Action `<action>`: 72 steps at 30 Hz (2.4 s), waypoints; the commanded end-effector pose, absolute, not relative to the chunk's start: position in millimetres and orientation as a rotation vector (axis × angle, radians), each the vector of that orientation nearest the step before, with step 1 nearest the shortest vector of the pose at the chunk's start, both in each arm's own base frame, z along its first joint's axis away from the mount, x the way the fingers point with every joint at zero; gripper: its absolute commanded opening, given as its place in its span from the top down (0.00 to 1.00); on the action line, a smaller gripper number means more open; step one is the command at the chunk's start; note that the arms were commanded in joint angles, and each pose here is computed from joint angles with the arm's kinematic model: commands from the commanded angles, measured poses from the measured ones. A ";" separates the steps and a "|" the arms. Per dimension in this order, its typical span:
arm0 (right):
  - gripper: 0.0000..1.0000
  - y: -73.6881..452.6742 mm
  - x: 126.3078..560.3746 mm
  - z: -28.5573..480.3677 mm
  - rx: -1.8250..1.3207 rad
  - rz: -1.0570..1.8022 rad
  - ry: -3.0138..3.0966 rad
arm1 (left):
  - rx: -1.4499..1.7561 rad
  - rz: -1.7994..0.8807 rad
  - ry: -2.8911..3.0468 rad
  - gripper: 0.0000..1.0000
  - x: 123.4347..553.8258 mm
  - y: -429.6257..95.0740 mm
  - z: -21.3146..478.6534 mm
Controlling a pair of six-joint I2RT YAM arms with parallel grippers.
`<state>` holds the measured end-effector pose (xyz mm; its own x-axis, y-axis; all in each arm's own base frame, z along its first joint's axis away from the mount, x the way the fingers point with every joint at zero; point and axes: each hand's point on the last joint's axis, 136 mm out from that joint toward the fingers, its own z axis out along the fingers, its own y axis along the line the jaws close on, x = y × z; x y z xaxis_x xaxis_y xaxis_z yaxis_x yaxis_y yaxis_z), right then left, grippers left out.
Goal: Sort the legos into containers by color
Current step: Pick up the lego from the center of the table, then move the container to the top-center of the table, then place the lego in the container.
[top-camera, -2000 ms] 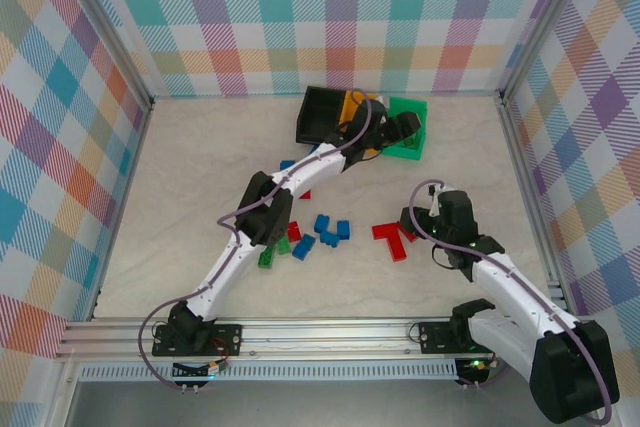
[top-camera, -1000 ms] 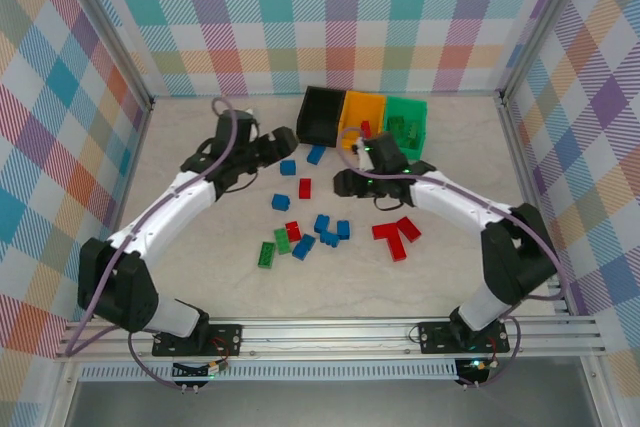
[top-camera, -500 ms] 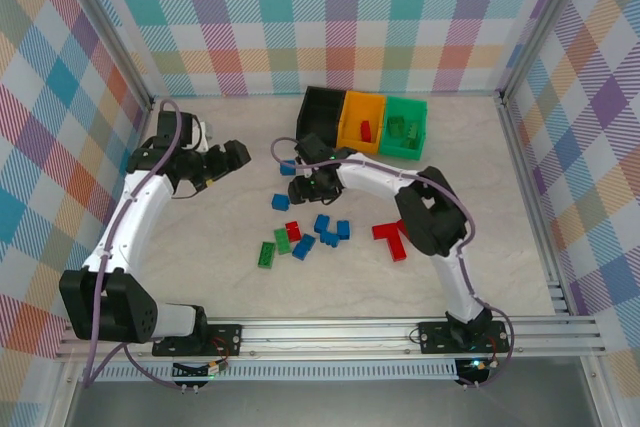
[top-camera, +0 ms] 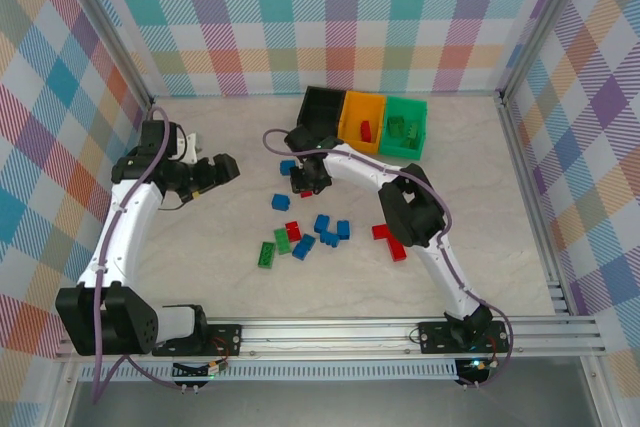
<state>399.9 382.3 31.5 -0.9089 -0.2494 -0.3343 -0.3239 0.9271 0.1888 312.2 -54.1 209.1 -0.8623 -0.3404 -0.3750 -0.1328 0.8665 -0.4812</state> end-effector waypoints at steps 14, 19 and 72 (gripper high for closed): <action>0.70 279.5 492.6 139.5 -0.168 0.274 2.585 | -0.380 -0.618 2.583 0.09 292.9 -50.9 168.0; 0.70 255.6 535.7 137.4 -0.070 0.258 2.562 | -0.383 -0.593 2.608 0.09 286.2 -48.7 158.8; 0.39 251.2 397.6 145.2 -0.195 0.317 2.570 | -0.395 -0.685 2.579 0.08 288.6 -58.5 161.2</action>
